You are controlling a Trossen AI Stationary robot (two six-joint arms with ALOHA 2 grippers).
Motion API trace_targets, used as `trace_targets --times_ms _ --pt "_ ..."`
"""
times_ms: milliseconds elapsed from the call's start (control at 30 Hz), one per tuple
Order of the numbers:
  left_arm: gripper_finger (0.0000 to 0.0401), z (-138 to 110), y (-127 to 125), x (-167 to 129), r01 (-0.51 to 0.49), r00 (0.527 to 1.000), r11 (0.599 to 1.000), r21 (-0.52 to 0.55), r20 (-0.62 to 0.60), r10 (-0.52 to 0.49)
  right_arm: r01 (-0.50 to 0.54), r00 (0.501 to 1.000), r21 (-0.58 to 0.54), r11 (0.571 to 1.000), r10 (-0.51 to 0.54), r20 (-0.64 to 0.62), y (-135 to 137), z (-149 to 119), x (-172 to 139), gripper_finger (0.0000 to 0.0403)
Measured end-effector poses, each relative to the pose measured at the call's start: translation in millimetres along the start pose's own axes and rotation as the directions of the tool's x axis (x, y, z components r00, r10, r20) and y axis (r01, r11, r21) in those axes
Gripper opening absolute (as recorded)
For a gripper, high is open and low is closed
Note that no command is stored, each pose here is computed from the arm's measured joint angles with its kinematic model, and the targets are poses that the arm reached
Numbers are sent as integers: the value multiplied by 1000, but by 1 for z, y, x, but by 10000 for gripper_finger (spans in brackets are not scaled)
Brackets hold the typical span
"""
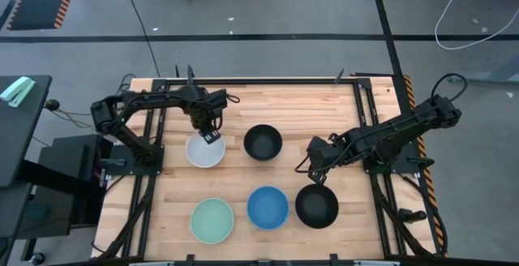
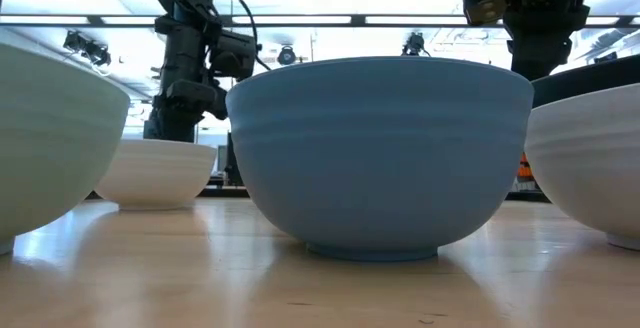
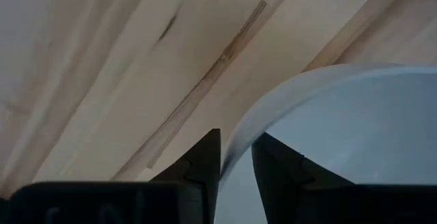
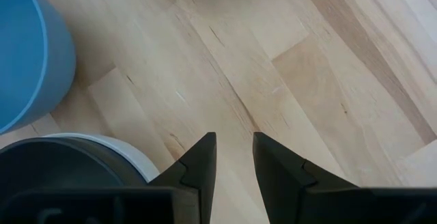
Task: Nest bowls inside each other
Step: Stack the white bowl on the top black bowl
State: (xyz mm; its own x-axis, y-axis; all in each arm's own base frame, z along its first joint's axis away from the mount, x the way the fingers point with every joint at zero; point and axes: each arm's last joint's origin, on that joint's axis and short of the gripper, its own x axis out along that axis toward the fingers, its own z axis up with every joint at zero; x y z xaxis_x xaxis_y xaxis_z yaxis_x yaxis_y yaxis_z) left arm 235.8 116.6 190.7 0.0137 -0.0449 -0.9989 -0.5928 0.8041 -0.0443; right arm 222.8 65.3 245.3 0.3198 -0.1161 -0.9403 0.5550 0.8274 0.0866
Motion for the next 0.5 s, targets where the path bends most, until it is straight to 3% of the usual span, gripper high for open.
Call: trace_targets --times_ms 500 --pt "42 6 -2 11 12 1000 998 55 -27 -10 0 1000 0 1000 0 0 0 0 0 105"
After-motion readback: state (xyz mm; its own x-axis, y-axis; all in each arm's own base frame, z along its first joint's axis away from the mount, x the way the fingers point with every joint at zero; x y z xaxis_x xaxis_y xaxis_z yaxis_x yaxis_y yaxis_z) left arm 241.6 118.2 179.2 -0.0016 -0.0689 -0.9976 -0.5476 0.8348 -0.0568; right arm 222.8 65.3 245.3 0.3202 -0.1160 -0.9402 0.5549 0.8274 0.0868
